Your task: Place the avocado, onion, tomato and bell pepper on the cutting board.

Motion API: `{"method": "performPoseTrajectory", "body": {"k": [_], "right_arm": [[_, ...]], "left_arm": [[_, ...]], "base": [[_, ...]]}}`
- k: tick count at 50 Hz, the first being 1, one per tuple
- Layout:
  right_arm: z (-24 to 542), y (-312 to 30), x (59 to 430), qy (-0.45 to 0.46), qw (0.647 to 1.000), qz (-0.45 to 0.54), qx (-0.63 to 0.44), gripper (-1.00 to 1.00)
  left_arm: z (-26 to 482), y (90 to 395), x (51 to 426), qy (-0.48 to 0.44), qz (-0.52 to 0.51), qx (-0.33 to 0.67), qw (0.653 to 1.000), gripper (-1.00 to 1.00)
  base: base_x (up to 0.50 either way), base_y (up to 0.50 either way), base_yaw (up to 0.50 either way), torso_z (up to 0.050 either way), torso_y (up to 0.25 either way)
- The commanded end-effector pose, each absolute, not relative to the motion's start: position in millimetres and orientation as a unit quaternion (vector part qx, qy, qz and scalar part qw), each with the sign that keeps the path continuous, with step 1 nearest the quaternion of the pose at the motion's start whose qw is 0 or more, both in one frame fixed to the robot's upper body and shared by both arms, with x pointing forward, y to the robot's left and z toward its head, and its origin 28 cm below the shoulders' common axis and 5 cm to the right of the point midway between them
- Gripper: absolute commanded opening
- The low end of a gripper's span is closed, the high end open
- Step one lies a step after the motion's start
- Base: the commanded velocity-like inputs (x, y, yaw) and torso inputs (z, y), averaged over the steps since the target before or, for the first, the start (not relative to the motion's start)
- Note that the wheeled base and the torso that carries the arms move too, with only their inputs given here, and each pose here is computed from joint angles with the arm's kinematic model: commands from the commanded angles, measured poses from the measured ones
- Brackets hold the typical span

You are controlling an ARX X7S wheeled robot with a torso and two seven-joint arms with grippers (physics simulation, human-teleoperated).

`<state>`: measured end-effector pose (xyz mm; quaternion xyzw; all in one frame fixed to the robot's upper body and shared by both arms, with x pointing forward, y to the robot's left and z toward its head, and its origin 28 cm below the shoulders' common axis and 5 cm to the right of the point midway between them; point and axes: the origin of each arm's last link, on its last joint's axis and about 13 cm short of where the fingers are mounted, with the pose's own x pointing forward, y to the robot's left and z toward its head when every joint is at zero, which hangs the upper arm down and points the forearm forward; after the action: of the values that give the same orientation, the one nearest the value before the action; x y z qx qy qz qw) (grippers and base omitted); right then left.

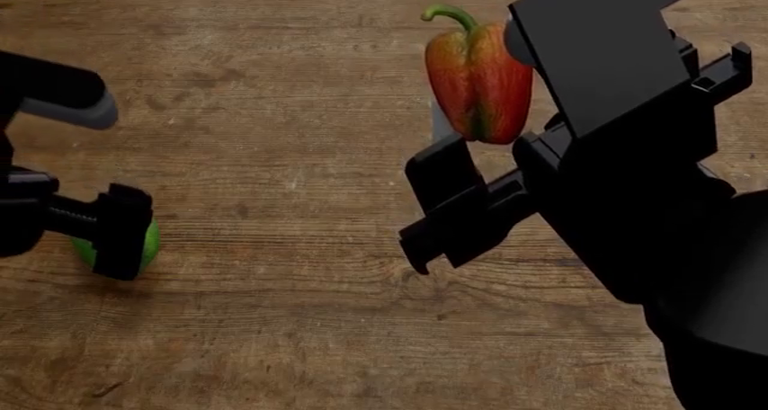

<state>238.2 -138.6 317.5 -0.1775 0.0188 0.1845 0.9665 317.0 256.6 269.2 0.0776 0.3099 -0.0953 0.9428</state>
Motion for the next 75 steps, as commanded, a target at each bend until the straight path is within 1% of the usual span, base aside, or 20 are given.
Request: {"method": "performPoseTrajectory", "body": {"k": [1,35,46,47,58,63,65,68,71,73,75], "right_arm": [[318.5,-140.0,236.8,0.014,0.966,0.182,-0.184,-1.0],[321.3,-139.4,230.4,0.011,0.965,0.182,-0.191,-1.0],[317.6,-140.5,229.1,0.013,0.965,0.182,-0.191,-1.0],[317.2,-140.6,229.0,0.012,0.964,0.183,-0.191,-1.0],[316.9,-140.2,227.5,0.009,0.965,0.183,-0.188,-1.0],[318.2,-140.6,226.8,0.007,0.965,0.182,-0.188,-1.0],[318.8,-140.8,227.0,0.006,0.965,0.181,-0.187,-1.0],[318.9,-141.3,227.1,0.006,0.966,0.179,-0.184,-1.0],[320.1,-143.0,225.9,0.007,0.968,0.17,-0.182,-1.0],[318.8,-144.3,226.3,0.008,0.968,0.156,-0.197,-1.0],[317.8,-143.9,226.0,0.008,0.969,0.157,-0.189,-1.0]], "left_arm": [[259.8,257.5,324.0,0.315,-0.09,0.075,0.942,1.0],[218.5,259.5,335.3,0.351,-0.081,0.056,0.931,1.0],[212.0,261.2,339.5,0.353,-0.071,0.057,0.931,1.0],[212.8,260.9,339.1,0.352,-0.07,0.058,0.932,-1.0],[222.1,259.5,329.6,0.324,-0.077,0.074,0.94,-1.0],[232.8,256.1,321.3,0.296,-0.093,0.085,0.947,-1.0],[236.7,254.6,319.0,0.277,-0.092,0.103,0.951,-1.0],[243.7,252.4,314.8,0.276,-0.113,0.087,0.95,-1.0],[251.2,250.5,310.1,0.256,-0.125,0.087,0.955,-1.0],[253.7,249.6,308.0,0.249,-0.131,0.07,0.957,-1.0],[256.4,249.5,306.3,0.238,-0.132,0.063,0.96,-1.0]], "base": [[0.0,0.0,0.0,0.0,0.0],[0.0,0.0,0.0,0.0,0.0],[0.0,0.0,0.0,0.0,0.0],[0.0,0.0,0.0,0.0,0.0],[0.0,0.0,0.0,0.0,0.0],[0.0,0.0,0.0,0.0,0.0],[0.0,0.0,0.0,0.0,0.0],[0.0,0.0,0.0,0.0,0.0],[0.0,0.0,0.0,0.0,0.0],[0.0,0.0,0.0,0.0,0.0],[0.0,0.0,0.0,0.0,0.0]]}}
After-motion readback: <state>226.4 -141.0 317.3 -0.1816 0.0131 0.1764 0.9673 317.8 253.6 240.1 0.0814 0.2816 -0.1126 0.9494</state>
